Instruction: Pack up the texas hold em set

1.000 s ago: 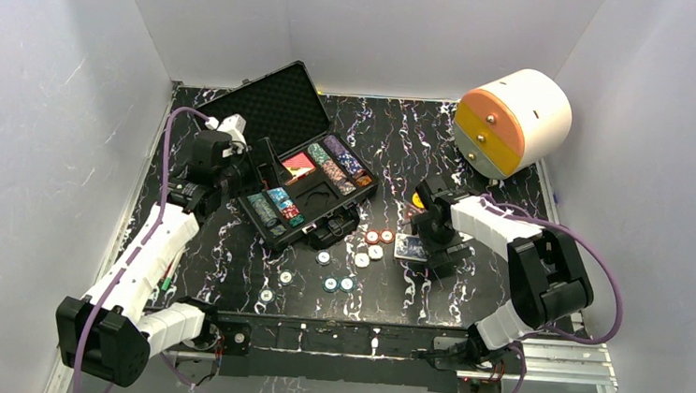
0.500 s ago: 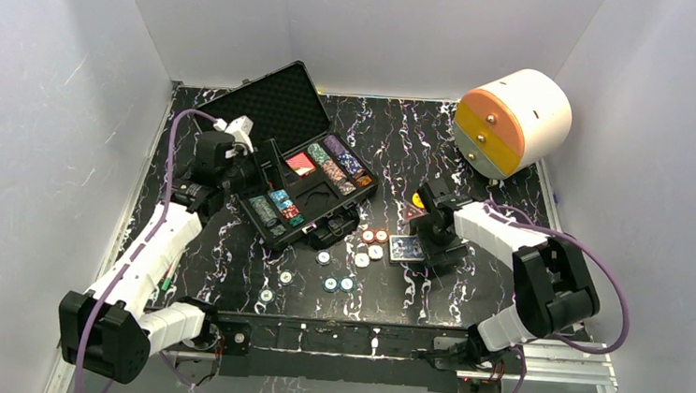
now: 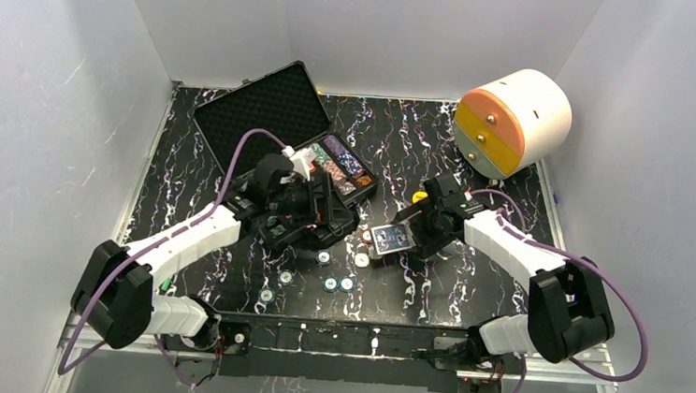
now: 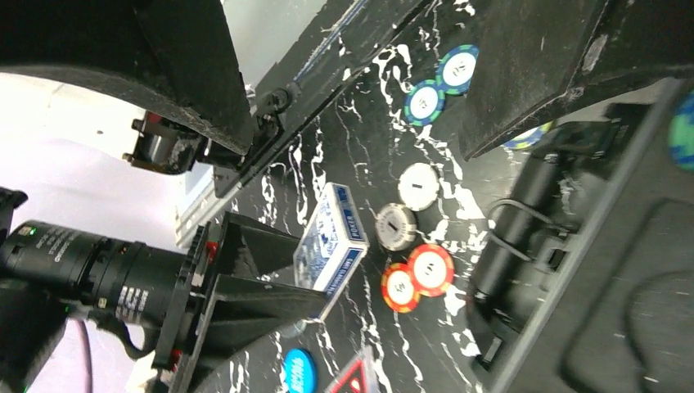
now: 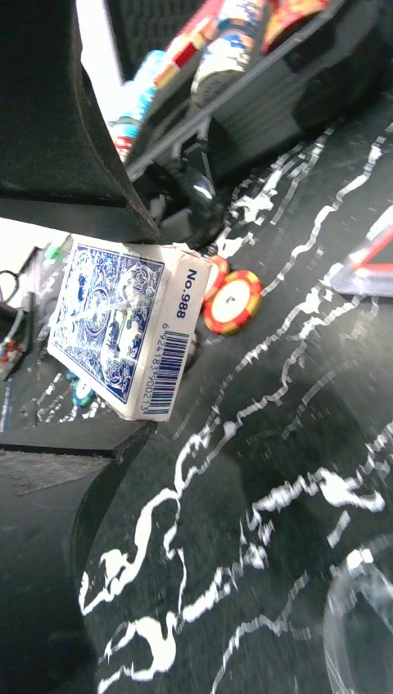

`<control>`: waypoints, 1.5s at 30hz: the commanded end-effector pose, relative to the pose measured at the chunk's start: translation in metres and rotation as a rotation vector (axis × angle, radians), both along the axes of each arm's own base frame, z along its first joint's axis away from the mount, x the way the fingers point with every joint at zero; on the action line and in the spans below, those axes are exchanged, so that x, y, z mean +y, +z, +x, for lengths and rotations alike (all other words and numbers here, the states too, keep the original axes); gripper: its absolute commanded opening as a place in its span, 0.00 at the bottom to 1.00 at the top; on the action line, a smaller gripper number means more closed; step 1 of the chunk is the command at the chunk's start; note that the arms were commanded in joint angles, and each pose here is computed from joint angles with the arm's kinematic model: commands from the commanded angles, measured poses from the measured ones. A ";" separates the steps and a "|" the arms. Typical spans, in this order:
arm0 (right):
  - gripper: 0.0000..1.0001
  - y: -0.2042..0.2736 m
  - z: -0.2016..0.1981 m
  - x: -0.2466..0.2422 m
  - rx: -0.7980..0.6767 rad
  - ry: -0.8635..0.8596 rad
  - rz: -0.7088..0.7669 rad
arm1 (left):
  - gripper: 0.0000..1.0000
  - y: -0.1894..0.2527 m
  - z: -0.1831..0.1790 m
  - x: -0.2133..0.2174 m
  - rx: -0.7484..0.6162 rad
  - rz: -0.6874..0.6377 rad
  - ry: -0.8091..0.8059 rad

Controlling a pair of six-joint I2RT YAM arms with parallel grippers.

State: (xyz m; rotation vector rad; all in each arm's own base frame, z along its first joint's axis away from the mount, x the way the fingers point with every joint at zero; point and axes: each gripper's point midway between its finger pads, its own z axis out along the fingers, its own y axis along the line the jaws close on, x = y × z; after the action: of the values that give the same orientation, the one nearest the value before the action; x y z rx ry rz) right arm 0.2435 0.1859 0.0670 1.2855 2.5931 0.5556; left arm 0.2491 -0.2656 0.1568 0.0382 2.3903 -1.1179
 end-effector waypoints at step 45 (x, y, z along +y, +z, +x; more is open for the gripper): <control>0.98 0.105 0.037 0.021 -0.409 0.314 0.052 | 0.00 0.017 0.015 -0.046 -0.111 -0.064 0.096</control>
State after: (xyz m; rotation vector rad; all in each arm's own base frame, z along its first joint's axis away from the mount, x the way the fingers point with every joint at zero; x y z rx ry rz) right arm 0.2683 0.2256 0.1488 0.8390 2.5469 0.9279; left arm 0.2437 -0.3325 0.1363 -0.0086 2.3145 -1.2118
